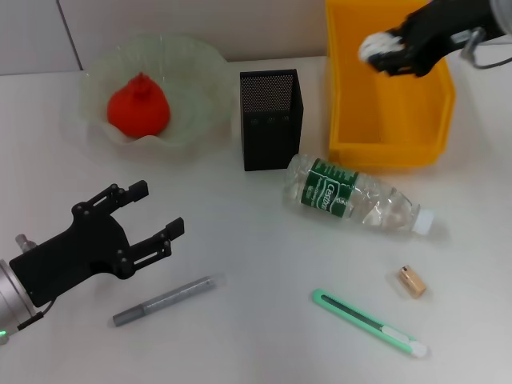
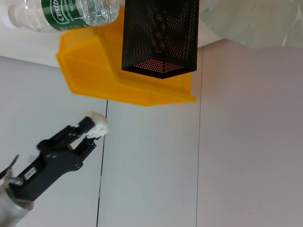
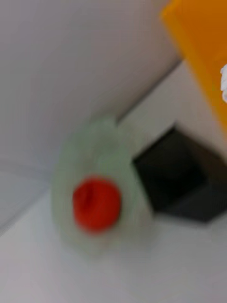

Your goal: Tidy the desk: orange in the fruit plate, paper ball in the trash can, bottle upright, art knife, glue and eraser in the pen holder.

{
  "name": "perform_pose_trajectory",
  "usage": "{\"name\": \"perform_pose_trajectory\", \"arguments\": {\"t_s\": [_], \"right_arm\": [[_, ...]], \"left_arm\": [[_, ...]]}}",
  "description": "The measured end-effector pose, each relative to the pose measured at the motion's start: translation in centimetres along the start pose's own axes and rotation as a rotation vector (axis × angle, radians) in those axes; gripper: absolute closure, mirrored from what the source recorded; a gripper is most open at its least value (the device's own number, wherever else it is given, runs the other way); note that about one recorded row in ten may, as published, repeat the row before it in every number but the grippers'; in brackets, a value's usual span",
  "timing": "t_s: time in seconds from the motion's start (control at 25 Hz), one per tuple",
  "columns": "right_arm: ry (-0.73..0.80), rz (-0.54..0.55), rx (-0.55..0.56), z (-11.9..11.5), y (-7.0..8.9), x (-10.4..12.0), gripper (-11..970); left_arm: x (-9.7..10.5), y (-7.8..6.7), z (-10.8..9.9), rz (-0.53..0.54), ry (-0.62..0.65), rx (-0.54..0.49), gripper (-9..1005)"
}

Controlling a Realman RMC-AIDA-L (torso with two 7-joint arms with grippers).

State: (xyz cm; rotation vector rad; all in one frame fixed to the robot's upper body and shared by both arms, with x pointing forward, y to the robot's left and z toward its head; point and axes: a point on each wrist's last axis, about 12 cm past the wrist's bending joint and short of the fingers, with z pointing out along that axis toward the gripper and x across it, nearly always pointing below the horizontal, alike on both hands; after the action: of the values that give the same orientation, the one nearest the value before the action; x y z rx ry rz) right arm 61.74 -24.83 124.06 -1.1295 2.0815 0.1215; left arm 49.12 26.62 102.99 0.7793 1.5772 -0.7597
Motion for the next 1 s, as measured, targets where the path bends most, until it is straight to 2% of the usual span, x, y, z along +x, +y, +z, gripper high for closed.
{"name": "perform_pose_trajectory", "arguments": {"t_s": [0.16, 0.56, 0.96, 1.0], "right_arm": [[0.046, 0.037, 0.097, 1.3, -1.5, 2.0, 594], [0.044, 0.041, 0.115, 4.4, -1.6, 3.4, 542], [0.002, 0.079, 0.123, 4.0, -1.8, 2.9, 491], [0.002, 0.079, 0.123, 4.0, -1.8, 2.9, 447]], "left_arm": [[0.0, 0.0, 0.0, 0.001, -0.001, 0.002, 181], [-0.2, 0.0, 0.2, 0.005, -0.006, 0.012, 182], [-0.4, -0.1, 0.2, 0.006, -0.019, 0.021, 181], [-0.4, -0.1, 0.2, 0.006, -0.019, 0.021, 181]]}}
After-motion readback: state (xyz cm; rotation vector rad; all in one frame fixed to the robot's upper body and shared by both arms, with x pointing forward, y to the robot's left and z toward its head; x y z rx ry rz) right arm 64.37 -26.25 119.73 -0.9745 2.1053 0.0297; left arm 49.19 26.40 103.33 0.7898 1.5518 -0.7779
